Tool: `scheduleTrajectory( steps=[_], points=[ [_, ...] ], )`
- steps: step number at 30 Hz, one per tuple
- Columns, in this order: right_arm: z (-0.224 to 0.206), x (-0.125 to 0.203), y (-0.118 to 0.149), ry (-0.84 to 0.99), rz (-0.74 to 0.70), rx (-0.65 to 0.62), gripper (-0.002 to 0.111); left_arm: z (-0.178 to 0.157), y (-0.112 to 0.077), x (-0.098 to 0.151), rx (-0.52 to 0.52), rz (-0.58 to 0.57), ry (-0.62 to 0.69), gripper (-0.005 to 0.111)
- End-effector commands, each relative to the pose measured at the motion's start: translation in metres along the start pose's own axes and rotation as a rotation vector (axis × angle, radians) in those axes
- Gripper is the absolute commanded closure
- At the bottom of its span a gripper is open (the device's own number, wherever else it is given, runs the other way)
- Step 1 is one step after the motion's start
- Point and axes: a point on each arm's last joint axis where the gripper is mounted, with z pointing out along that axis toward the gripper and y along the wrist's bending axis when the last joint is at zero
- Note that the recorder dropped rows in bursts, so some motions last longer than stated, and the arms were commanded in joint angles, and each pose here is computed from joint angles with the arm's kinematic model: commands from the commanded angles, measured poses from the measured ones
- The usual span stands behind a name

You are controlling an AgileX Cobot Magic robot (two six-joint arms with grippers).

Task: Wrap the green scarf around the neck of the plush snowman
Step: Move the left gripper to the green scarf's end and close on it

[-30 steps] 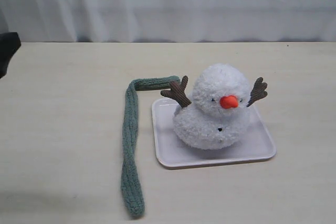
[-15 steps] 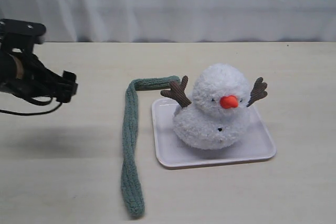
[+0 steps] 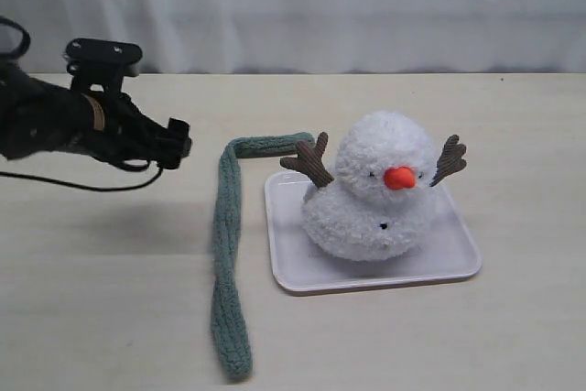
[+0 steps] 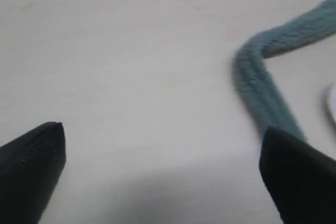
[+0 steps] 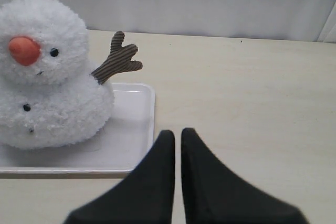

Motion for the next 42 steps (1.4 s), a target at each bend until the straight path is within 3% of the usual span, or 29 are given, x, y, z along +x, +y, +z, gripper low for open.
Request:
scheduleTrajectory(
  steps=[1, 4, 6, 7, 9, 11, 14, 20, 28, 33, 42],
  points=[
    [0.0, 0.001, 0.0, 0.001, -0.006, 0.003, 0.104, -0.012, 0.034, -0.02, -0.192, -0.052, 0.193, 0.023],
    [0.0, 0.001, 0.0, 0.001, -0.006, 0.003, 0.104, -0.022, 0.046, -0.024, -0.261, -0.054, 0.369, 0.027],
    [0.0, 0.001, 0.0, 0.001, -0.006, 0.003, 0.104, -0.022, 0.042, -0.015, -0.153, -0.077, 0.518, 0.028],
    [0.0, 0.001, 0.0, 0.001, -0.006, 0.003, 0.104, -0.018, 0.033, -0.01, -0.017, -0.097, 0.563, 0.028],
    [0.0, 0.001, 0.0, 0.001, -0.006, 0.003, 0.104, -0.01, 0.019, -0.007, 0.146, -0.119, 0.571, 0.028],
    [0.0, 0.001, 0.0, 0.001, -0.006, 0.003, 0.104, 0.002, 0.004, -0.003, 0.2, -0.15, 0.539, 0.028],
    [0.0, 0.001, 0.0, 0.001, -0.006, 0.003, 0.104, 0.019, -0.023, 0.011, 0.204, -0.106, 0.464, 0.028],
    [0.0, 0.001, 0.0, 0.001, -0.006, 0.003, 0.104, 0.043, -0.068, 0.032, 0.241, -0.058, 0.465, 0.028],
    [0.0, 0.001, 0.0, 0.001, -0.006, 0.003, 0.104, 0.056, -0.076, 0.039, 0.239, -0.059, 0.448, 0.028],
    [0.0, 0.001, 0.0, 0.001, -0.006, 0.003, 0.104, 0.053, -0.081, 0.041, 0.27, -0.145, 0.492, 0.028],
    [0.0, 0.001, 0.0, 0.001, -0.006, 0.003, 0.104, 0.056, -0.081, 0.052, 0.273, -0.138, 0.575, 0.036]
  ],
)
